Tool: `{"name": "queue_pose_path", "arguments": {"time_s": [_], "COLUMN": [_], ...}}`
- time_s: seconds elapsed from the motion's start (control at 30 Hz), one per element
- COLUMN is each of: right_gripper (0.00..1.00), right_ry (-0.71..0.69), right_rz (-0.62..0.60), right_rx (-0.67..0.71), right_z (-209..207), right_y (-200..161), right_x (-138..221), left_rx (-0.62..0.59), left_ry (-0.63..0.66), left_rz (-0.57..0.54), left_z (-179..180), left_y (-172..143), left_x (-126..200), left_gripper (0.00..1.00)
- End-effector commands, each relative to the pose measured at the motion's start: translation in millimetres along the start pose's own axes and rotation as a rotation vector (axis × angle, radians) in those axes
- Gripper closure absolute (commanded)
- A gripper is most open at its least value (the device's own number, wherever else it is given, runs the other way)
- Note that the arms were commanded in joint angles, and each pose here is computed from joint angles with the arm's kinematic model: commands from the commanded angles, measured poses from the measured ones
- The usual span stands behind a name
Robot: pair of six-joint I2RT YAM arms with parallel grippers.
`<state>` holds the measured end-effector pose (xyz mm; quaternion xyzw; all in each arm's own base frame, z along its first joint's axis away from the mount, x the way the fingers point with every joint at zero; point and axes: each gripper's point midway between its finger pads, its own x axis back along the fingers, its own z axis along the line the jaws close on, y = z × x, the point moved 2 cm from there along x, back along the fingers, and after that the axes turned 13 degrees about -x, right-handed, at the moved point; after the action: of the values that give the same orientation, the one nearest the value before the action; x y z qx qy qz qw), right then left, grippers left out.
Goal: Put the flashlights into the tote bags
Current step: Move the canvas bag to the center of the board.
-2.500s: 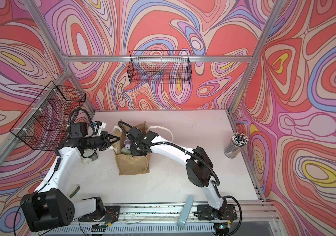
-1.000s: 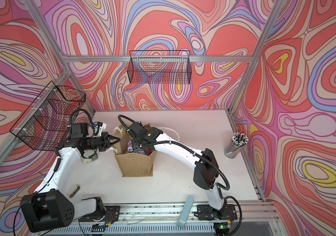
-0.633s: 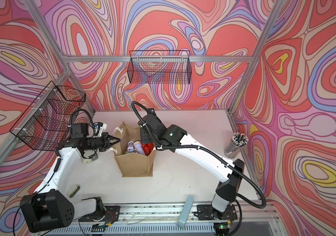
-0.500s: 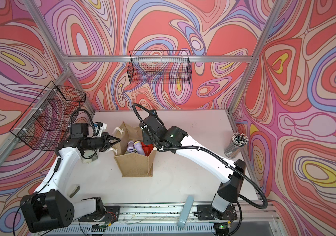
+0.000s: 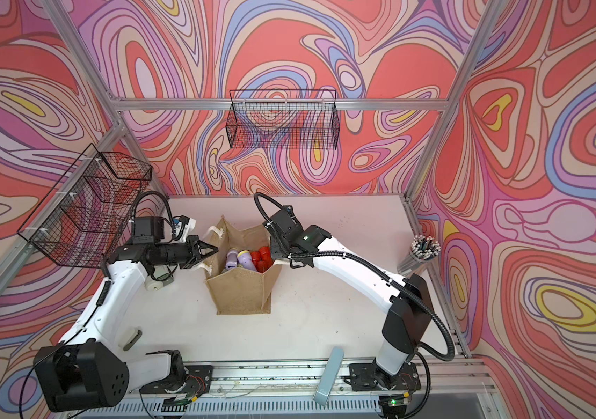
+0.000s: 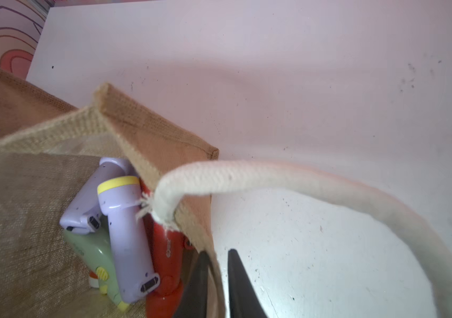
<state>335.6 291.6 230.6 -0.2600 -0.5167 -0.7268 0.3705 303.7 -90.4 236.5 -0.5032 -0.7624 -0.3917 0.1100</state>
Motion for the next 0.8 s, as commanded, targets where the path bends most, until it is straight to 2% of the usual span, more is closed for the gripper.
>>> {"name": "queue_pose_path", "arguments": {"time_s": [0.0, 0.13, 0.33, 0.5, 0.53, 0.57, 0.6, 0.67, 0.7, 0.77], "right_gripper": [0.98, 1.0, 1.0, 1.0, 1.0, 0.9, 0.62, 0.31, 0.22, 0.19], "right_ry": [0.116, 0.094, 0.068, 0.046, 0.051, 0.051, 0.047, 0.084, 0.12, 0.198], "right_rz": [-0.003, -0.032, -0.088, -0.092, -0.095, -0.098, -0.094, -0.087, -0.085, -0.086], "right_rx": [-0.004, -0.025, -0.092, -0.127, -0.127, -0.133, -0.143, -0.124, -0.101, -0.066], "right_z": [14.8, -8.6, -62.2, -90.3, -92.8, -95.4, -98.8, -93.4, -85.3, -68.3], "right_y": [13.0, 36.7, 70.1, 75.5, 77.8, 81.2, 84.8, 92.6, 96.9, 105.9], "right_x": [-13.2, -11.7, 6.0, 7.7, 7.8, 8.0, 6.7, 9.7, 14.0, 26.8], "left_rx": [-0.045, -0.079, -0.142, -0.178, -0.182, -0.184, -0.189, -0.221, -0.246, -0.297], "left_ry": [0.04, 0.031, 0.002, 0.037, 0.047, 0.059, 0.078, 0.135, 0.185, 0.272], "left_rz": [-0.012, 0.015, 0.068, 0.063, 0.06, 0.052, 0.041, 0.018, 0.008, -0.003], "left_z": [-9.5, -30.0, -65.9, -67.4, -67.9, -68.1, -67.6, -66.4, -64.2, -61.7], "left_y": [10.1, 17.0, 27.8, 45.7, 49.6, 53.0, 56.0, 62.0, 65.1, 70.9], "left_x": [-5.8, -32.3, -88.5, -116.2, -116.8, -115.6, -112.9, -102.9, -94.6, -75.5], "left_gripper": [1.0, 1.0, 1.0, 1.0, 0.96, 0.88, 0.79, 0.6, 0.53, 0.48]}}
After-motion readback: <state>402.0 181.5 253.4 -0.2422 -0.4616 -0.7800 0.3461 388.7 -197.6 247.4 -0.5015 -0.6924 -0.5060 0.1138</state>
